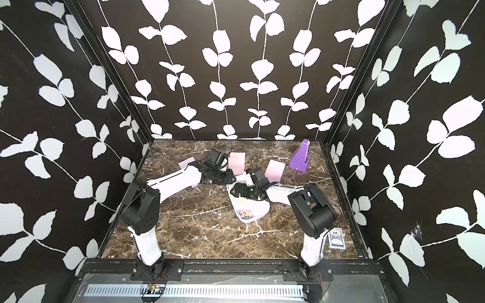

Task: Take the stickers out of the storage box
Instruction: Pick up the sticker from the storage box.

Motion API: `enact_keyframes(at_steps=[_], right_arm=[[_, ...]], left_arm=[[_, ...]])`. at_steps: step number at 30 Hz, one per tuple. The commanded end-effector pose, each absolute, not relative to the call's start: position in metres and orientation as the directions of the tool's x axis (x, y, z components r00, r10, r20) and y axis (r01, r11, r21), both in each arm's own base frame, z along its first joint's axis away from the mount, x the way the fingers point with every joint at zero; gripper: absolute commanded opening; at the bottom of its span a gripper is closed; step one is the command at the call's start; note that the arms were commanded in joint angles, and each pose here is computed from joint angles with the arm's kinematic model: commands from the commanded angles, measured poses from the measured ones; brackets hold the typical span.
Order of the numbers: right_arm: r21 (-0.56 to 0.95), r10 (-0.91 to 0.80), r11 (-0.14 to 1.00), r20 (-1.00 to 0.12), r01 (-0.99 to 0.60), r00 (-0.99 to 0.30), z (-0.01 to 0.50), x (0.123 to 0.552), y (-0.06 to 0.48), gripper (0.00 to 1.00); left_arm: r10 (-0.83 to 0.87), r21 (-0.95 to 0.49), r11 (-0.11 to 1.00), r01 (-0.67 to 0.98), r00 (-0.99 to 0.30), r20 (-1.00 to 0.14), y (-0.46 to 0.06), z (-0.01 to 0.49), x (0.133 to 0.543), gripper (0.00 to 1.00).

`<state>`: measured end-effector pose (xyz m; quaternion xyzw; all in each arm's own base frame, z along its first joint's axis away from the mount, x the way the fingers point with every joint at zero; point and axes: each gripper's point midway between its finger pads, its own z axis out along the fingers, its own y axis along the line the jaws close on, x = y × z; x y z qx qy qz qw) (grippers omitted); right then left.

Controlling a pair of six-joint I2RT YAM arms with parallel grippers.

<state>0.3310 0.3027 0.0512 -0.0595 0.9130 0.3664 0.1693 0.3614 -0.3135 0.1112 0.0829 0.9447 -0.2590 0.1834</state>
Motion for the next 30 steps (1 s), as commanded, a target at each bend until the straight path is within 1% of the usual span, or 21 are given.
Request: enact_keyframes(at_steps=[1, 7, 14, 22, 30], right_arm=[[0.607, -0.023, 0.780, -0.218, -0.154, -0.976, 0.008, 0.304, 0.291, 0.94], [0.608, -0.024, 0.779, -0.219, -0.156, -0.975, 0.009, 0.304, 0.291, 0.94], [0.605, -0.025, 0.781, -0.216, -0.154, -0.976, 0.007, 0.303, 0.290, 0.94], [0.604, -0.023, 0.782, -0.216, -0.153, -0.976, 0.007, 0.303, 0.290, 0.94], [0.604, -0.026, 0.781, -0.218, -0.156, -0.976, 0.008, 0.304, 0.291, 0.94]], left_arm=[[0.077, -0.467, 0.843, 0.266, -0.920, -0.385, -0.320, 0.113, 0.359, 0.37], [0.083, -0.450, 0.853, 0.265, -0.919, -0.385, -0.318, 0.108, 0.361, 0.37], [0.076, -0.475, 0.840, 0.261, -0.924, -0.374, -0.322, 0.106, 0.360, 0.37], [0.082, -0.464, 0.849, 0.253, -0.930, -0.358, -0.320, 0.095, 0.359, 0.37], [0.075, -0.445, 0.862, 0.244, -0.928, -0.364, -0.309, 0.096, 0.363, 0.37]])
